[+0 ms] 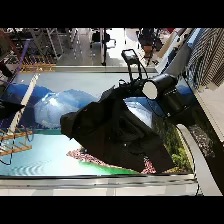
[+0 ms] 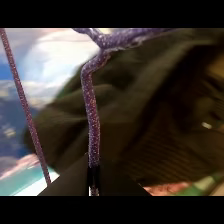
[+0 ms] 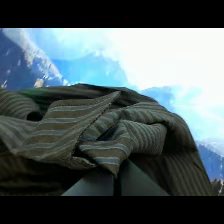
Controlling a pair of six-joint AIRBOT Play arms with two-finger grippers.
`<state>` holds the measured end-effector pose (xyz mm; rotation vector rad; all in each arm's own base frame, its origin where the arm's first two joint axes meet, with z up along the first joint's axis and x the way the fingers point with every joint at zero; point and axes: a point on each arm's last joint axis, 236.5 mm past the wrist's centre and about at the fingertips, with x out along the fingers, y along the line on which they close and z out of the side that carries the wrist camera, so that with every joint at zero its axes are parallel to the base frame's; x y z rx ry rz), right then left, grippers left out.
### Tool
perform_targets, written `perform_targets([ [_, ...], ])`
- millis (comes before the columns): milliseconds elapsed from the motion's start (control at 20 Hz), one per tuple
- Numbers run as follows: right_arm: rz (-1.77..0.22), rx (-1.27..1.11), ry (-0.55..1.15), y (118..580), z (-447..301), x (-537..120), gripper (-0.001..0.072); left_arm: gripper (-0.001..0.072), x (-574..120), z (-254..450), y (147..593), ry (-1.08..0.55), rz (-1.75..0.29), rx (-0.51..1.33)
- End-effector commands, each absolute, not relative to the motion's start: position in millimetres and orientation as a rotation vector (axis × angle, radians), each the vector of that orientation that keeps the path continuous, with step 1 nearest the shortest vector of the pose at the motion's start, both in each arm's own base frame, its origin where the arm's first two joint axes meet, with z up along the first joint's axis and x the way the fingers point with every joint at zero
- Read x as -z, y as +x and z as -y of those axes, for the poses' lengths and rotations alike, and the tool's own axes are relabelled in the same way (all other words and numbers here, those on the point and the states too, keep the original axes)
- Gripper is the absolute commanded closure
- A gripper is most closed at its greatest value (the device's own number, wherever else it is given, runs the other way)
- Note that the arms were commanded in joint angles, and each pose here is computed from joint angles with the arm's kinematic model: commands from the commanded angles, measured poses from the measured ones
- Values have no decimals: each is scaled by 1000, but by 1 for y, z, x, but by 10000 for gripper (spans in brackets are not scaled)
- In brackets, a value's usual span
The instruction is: Fold the clothes and pants, and hang the long-sleeved shirts on hangers.
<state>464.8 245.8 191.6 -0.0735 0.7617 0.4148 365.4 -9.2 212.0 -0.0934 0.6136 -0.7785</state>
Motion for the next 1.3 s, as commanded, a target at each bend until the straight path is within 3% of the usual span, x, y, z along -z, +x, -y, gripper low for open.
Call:
perform_targets([
  [0,-705,-348,-27,484,-227,-203,693,686,-227,76,319,-35,-590,1128],
  [100,-662,-298,32,500,-212,-210,693,686,-225,100,297,-17,-626,1254],
  [600,-474,-253,169,539,-191,-248,693,686,-158,174,267,135,-925,1491],
  [1000,-528,-326,35,511,-214,-243,692,687,-99,177,356,-26,-962,1242],
  [1250,-557,-396,-44,493,-241,-236,692,687,-102,175,351,-8,-945,1281],
])
